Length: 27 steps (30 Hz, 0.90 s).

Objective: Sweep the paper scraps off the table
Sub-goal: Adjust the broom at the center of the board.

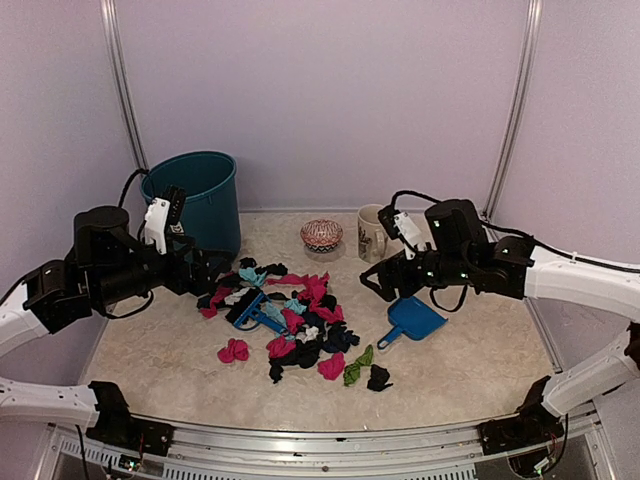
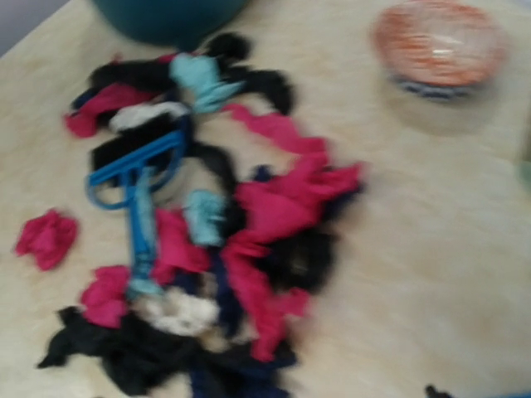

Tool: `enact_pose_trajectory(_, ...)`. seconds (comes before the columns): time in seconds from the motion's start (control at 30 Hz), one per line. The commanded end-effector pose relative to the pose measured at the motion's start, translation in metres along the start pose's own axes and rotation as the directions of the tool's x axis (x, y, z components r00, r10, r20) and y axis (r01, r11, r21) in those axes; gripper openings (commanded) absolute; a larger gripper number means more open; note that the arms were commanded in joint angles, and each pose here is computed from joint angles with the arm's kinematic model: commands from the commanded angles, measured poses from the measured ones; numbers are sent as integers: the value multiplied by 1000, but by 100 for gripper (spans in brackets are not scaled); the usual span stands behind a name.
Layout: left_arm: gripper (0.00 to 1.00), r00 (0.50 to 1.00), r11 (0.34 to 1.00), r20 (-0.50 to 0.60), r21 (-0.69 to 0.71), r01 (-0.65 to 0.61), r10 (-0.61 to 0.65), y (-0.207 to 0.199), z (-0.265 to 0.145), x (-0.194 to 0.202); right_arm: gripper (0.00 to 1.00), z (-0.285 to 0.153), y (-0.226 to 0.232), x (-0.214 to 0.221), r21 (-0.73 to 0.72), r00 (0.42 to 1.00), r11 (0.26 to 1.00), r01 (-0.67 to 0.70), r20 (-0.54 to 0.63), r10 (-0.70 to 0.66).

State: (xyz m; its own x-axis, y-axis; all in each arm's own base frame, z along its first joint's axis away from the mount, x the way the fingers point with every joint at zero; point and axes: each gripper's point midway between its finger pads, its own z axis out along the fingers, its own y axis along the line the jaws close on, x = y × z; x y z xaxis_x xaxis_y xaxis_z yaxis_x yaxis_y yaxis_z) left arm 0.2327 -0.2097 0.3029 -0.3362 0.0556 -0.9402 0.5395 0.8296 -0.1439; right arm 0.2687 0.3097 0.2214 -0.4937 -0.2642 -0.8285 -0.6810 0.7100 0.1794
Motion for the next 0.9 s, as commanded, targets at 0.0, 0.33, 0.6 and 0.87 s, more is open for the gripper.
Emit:
enact_pose_trajectory(0.0, 99, 1000, 998, 15, -64, 8, -7, 16, -5, 3, 76, 21, 38, -9, -102, 993, 990, 97, -51, -102)
enact_pose_trajectory(0.33, 99, 998, 990, 43, -133, 43, -37, 36, -11, 0, 52, 92, 99, 9, -251, 943, 938, 240, -171, -287)
enact_pose_trajectory(0.6, 99, 999, 982, 26, -186, 44, -40, 46, -8, 3, 43, 136, 140, 37, -372, 913, 895, 244, -223, -342)
enact_pose_trajectory(0.87, 99, 999, 979, 23, -200, 44, -41, 50, -7, 4, 45, 173, 157, 50, -418, 913, 895, 153, -286, -290)
